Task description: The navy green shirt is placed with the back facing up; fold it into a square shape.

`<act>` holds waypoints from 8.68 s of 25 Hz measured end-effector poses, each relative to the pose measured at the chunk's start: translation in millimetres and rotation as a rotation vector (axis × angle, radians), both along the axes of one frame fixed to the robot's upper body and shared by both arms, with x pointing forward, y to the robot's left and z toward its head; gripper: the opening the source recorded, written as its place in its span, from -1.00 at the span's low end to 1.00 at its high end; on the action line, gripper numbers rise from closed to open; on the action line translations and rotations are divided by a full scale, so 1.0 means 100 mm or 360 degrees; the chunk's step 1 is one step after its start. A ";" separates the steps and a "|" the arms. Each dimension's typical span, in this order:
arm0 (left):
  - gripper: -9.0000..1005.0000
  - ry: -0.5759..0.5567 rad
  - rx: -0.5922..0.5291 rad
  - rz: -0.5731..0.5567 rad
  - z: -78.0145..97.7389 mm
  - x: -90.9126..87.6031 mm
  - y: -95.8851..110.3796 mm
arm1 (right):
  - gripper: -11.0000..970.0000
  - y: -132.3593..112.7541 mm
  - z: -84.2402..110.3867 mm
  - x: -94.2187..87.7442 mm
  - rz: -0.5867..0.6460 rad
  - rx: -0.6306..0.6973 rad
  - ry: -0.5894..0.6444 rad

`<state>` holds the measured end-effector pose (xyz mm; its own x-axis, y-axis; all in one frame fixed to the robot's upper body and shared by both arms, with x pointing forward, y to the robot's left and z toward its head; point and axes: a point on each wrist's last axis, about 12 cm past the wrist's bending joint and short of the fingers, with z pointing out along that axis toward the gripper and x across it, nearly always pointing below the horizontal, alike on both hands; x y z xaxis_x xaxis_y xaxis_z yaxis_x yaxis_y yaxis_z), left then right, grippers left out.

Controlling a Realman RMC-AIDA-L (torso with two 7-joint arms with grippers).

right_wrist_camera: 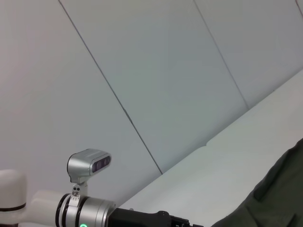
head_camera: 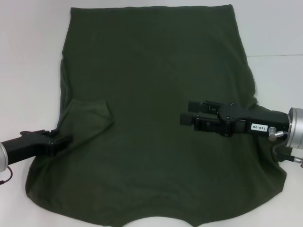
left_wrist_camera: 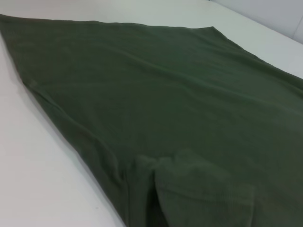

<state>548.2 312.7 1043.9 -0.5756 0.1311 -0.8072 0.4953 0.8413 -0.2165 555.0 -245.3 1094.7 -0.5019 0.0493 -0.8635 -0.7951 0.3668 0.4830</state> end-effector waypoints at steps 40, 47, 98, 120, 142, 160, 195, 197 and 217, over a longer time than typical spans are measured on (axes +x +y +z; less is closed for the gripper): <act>-0.96 0.0093 -0.0247 -0.0278 0.18 -0.09 -0.20 | 0.58 0.00 -0.01 -0.01 -0.0005 0.0004 0.0005; -0.92 0.0172 -0.0335 -0.0381 0.12 -0.18 -0.32 | 0.59 -0.01 -0.01 0.00 -0.0010 -0.0002 0.0002; 0.71 -0.0388 -0.0365 -0.1119 0.16 -0.34 -0.87 | 0.59 -1.30 0.06 0.08 -0.0925 -0.0417 0.0796; 0.71 -0.0367 -0.0333 -0.1108 0.13 -0.31 -0.89 | 0.59 -1.28 -0.11 0.02 -0.0943 -0.0425 0.0887; 0.71 -0.0375 -0.0334 -0.1123 0.15 -0.28 -0.92 | 0.59 -1.36 -0.12 -0.08 -0.0938 -0.0381 0.0936; 0.71 -0.0369 -0.0321 -0.1106 0.14 -0.27 -0.91 | 0.58 -1.28 -0.20 -0.06 -0.0980 -0.0268 0.0998; 0.71 -0.0360 -0.0323 -0.1100 0.14 -0.26 -0.91 | -0.98 -1.18 -0.38 -0.04 -0.1081 -0.0152 0.1005; 0.71 -0.0358 -0.0325 -0.1099 0.14 -0.26 -0.91 | -0.97 -1.18 -0.37 -0.04 -0.1082 -0.0153 0.1002; 0.71 -0.0355 -0.0328 -0.1098 0.14 -0.26 -0.91 | -0.87 -1.31 -0.28 0.01 -0.1155 -0.0109 0.0939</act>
